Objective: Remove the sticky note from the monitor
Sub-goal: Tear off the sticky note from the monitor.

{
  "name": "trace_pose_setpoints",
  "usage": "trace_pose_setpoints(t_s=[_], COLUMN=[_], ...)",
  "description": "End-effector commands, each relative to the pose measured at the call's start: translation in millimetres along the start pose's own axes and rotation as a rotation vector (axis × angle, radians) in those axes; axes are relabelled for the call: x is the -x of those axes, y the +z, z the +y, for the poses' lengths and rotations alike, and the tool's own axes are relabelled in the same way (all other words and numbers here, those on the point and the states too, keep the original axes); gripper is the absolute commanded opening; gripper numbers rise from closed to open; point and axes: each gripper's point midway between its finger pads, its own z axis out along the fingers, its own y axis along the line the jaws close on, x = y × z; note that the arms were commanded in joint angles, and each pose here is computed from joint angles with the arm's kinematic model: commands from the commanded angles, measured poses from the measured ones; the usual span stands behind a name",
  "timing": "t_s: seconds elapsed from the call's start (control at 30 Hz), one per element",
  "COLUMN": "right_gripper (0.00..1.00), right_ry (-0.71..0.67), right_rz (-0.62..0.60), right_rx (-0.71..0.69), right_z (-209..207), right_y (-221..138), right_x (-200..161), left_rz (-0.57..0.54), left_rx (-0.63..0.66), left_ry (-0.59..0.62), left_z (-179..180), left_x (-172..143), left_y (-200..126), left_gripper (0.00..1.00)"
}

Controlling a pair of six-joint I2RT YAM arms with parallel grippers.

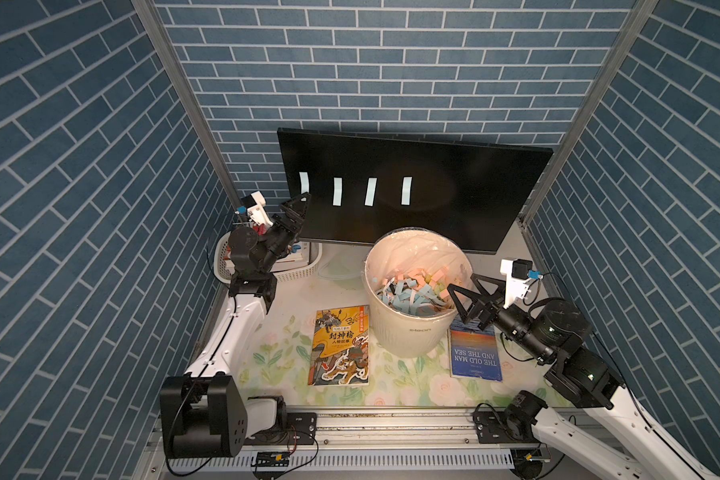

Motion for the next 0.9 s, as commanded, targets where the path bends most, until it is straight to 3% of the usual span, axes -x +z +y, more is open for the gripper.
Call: trace_pose_setpoints(t_s=[0.0,0.53,0.87], right_gripper=[1.0,1.0,1.0], right_ry=[0.02,0.029,0.04], right_rz=[-0.022,-0.054,-0.062], right_rx=[0.02,0.02,0.019], right_z=[2,0,-1], right_y=[-1,-16,-20], right_x=[2,3,1], left_rz=[-0.013,-0.057,-0.067], left_rx=[-0.06,-0.055,-0.058], left_ry=[0.005,-0.021,-0.027], left_z=[-15,-9,-11], left_x=[10,22,28], left_y=[6,16,22], left_gripper=[0.92,0.64,0.52])
